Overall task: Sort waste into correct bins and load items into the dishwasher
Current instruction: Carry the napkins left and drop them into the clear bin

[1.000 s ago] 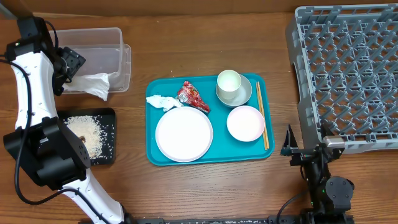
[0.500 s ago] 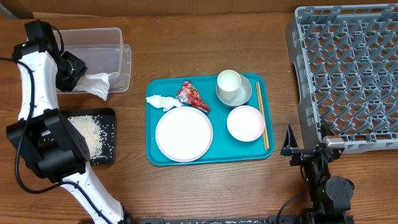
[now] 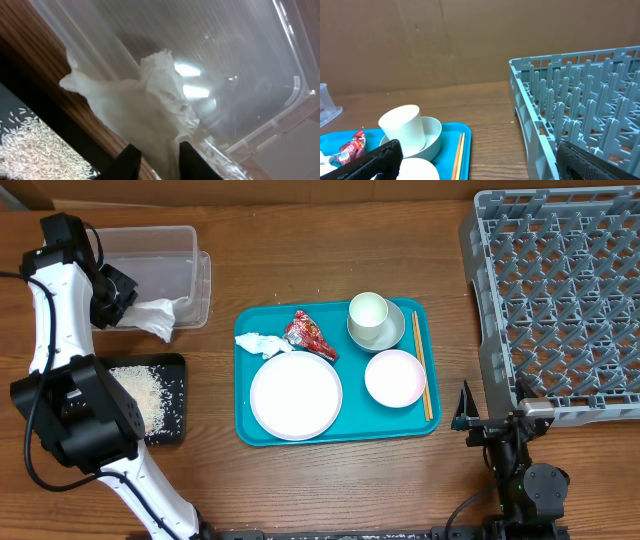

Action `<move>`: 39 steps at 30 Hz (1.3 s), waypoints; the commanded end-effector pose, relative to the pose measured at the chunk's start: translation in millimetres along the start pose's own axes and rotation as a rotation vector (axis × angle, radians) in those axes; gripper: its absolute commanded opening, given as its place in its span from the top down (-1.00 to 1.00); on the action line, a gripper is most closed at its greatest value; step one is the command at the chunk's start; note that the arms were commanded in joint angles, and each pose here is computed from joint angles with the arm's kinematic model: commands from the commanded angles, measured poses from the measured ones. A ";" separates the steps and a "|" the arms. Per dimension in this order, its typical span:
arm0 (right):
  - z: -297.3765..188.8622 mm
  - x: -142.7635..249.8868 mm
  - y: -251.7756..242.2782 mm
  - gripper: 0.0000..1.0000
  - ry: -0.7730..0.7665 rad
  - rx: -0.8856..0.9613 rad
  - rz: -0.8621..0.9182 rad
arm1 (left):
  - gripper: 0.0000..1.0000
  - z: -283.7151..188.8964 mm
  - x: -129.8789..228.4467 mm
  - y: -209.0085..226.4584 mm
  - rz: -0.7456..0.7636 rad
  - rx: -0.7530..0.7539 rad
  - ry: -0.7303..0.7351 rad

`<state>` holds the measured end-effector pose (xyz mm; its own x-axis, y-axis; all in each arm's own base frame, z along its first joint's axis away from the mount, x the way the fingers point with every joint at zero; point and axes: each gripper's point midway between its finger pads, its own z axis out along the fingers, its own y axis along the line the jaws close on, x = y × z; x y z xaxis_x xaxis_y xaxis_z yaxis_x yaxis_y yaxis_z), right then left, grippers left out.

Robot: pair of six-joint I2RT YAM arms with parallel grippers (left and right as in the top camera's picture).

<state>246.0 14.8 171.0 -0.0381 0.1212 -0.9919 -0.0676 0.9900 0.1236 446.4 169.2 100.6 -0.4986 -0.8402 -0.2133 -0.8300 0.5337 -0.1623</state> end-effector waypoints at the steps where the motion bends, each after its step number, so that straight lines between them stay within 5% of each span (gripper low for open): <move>1: 0.1 1.2 -2.8 -1.00 -0.007 0.013 0.008 | 0.55 -19.1 -3.6 0.7 0.000 0.001 -0.039; 18: 0.1 1.2 -2.8 -1.00 -0.007 0.013 0.008 | 0.65 -44.8 -8.6 -3.2 -0.002 0.036 -0.085; 22: 0.1 1.2 -2.8 -1.00 -0.007 0.013 0.008 | 0.92 -45.4 -8.6 -3.1 -0.001 0.037 -0.085; 32: 0.1 1.2 -2.8 -1.00 -0.007 0.013 0.008 | 0.92 -46.0 -13.7 -7.8 -0.021 0.057 -0.105; 39: 0.1 1.2 -2.8 -1.00 -0.007 0.013 0.008 | 0.92 -52.1 -15.1 -42.6 -0.031 0.239 -0.080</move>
<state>246.0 14.7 171.1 -0.0376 0.1213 -0.9919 -0.0673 0.9900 0.1236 465.9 170.3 139.3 -0.4475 -0.8429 -0.2987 -0.8027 0.5259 -0.2813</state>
